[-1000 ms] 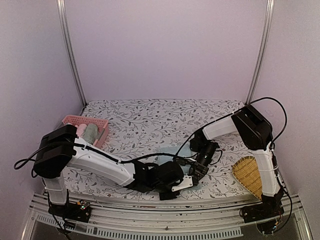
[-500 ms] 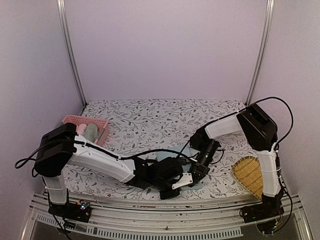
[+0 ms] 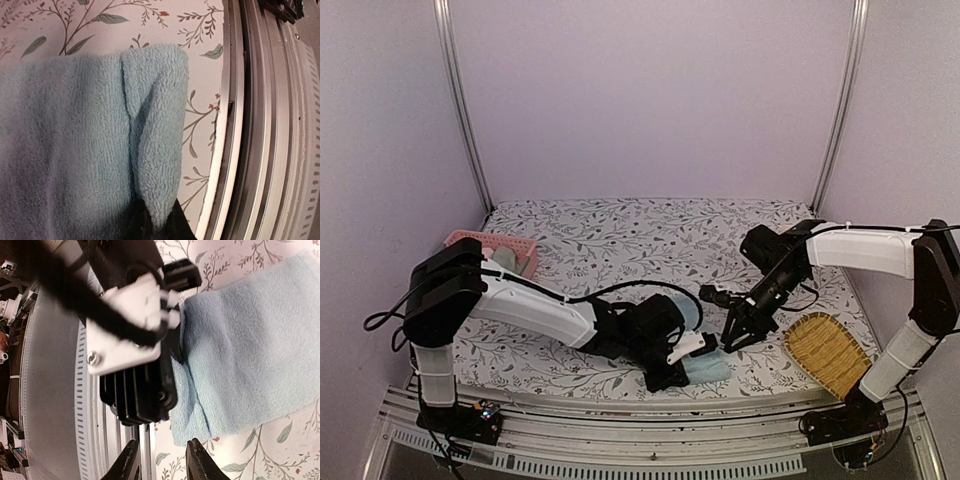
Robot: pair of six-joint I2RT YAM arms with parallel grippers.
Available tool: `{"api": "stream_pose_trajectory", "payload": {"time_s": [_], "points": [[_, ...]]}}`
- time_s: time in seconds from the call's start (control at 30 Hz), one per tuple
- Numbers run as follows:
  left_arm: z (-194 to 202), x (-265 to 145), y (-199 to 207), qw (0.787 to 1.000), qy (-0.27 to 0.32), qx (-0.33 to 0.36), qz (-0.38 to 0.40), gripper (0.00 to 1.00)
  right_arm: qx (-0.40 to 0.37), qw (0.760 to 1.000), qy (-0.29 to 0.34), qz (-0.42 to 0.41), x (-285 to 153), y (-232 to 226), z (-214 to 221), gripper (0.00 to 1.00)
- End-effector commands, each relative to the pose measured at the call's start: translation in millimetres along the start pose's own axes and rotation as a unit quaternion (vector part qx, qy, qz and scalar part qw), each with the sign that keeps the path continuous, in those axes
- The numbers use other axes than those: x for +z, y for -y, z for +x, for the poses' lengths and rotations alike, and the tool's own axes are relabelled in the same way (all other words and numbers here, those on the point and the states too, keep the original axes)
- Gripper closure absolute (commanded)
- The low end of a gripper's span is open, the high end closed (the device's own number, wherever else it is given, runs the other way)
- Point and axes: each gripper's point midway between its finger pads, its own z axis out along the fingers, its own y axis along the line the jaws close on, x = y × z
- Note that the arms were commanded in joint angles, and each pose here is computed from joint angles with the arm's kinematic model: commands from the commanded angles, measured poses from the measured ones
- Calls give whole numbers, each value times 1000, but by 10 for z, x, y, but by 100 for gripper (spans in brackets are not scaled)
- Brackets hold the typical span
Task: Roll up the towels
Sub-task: Roll the towel at the center of the board.
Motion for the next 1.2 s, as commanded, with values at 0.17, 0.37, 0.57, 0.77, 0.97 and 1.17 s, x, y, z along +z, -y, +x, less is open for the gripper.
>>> {"api": "stream_pose_trajectory", "payload": {"time_s": [0.17,0.37,0.57,0.77,0.97,1.17], "points": [[318,128,37,988,-57,-116,86,100,-35,995,-4,89,-106,-35,240,66],[254,114,-59,972,-56,-181,137,100,-72,989,-16,132,-134,40,202,67],[233,140,-158,957,-61,-227,168,100,-137,975,-52,167,99,-13,183,68],[281,207,-223,945,-71,-265,180,100,-167,971,-65,159,383,-47,158,68],[339,200,-244,937,-71,-287,184,100,-191,964,-88,164,663,9,200,67],[333,164,-263,939,-55,-289,179,100,-206,957,-115,169,847,78,233,66]]}}
